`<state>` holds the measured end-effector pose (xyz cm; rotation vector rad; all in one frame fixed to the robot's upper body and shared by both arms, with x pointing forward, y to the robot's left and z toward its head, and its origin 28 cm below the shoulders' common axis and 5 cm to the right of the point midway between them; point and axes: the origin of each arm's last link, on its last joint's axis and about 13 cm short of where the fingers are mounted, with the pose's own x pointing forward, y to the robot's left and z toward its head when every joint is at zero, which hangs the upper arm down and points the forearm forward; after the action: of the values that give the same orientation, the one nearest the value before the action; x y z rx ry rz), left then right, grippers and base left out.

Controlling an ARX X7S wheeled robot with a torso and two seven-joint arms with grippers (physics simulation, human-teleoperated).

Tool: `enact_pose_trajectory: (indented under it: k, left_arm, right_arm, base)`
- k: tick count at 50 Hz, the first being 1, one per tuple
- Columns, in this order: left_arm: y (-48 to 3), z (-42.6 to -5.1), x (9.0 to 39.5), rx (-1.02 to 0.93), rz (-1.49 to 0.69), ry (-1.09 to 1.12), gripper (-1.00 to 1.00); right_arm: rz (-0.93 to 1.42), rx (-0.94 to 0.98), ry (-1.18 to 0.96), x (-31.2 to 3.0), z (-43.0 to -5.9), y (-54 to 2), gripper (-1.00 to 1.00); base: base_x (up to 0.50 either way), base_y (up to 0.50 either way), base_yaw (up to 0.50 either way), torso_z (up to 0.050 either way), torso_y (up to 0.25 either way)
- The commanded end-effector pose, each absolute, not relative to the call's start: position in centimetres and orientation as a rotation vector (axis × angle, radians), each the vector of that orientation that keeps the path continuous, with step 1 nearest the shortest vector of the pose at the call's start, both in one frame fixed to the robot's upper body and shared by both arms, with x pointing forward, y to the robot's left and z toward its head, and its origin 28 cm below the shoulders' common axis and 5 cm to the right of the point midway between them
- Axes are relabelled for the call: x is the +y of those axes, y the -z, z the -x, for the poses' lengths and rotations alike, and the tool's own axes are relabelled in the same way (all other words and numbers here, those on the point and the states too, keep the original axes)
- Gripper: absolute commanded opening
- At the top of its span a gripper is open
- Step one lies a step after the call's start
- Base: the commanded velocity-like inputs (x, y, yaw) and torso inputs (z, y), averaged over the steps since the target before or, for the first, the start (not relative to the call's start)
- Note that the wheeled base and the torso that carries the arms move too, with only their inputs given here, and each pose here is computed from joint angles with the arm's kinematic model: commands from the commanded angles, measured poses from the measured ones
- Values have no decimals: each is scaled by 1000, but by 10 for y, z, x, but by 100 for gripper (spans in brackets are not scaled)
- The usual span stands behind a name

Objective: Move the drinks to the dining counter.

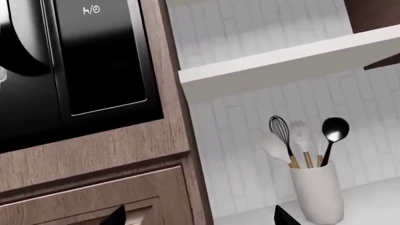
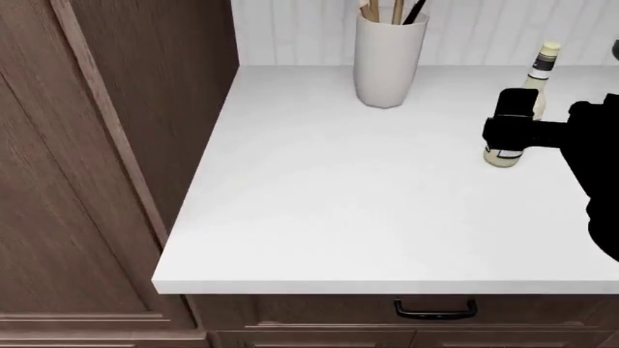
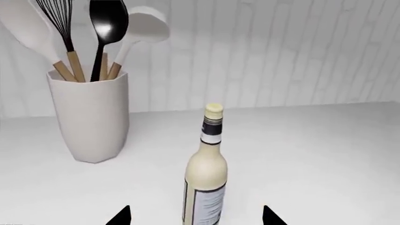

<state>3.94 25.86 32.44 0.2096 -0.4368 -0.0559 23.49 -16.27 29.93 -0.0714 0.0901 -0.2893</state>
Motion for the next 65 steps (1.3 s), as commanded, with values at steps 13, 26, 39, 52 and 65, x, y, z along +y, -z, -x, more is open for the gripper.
enact_pose_trajectory:
  k: [13, 26, 39, 52, 65]
  left_arm:
    - [-315, -45, 263, -408, -207, 42, 100]
    - [-310, -50, 265, -385, -217, 29, 100]
    - [-308, -56, 263, -364, -234, 23, 100]
    - [-301, -64, 263, -331, -245, 11, 100]
    - [-303, -72, 258, -309, -270, 17, 100]
  right_arm:
    - [78, 170, 277, -162, -272, -278, 100]
    - [94, 232, 318, -169, -303, -261, 100]
    - [79, 235, 318, -173, -325, -256, 100]
    - [72, 255, 351, -182, -353, -255, 100]
    - [36, 344, 425, -198, -378, -228, 100]
  base:
    - [0, 0, 0, 0, 0]
    - [0, 0, 0, 0, 0]
    - [0, 0, 0, 0, 0]
    - [0, 0, 0, 0, 0]
    - [0, 0, 0, 0, 0]
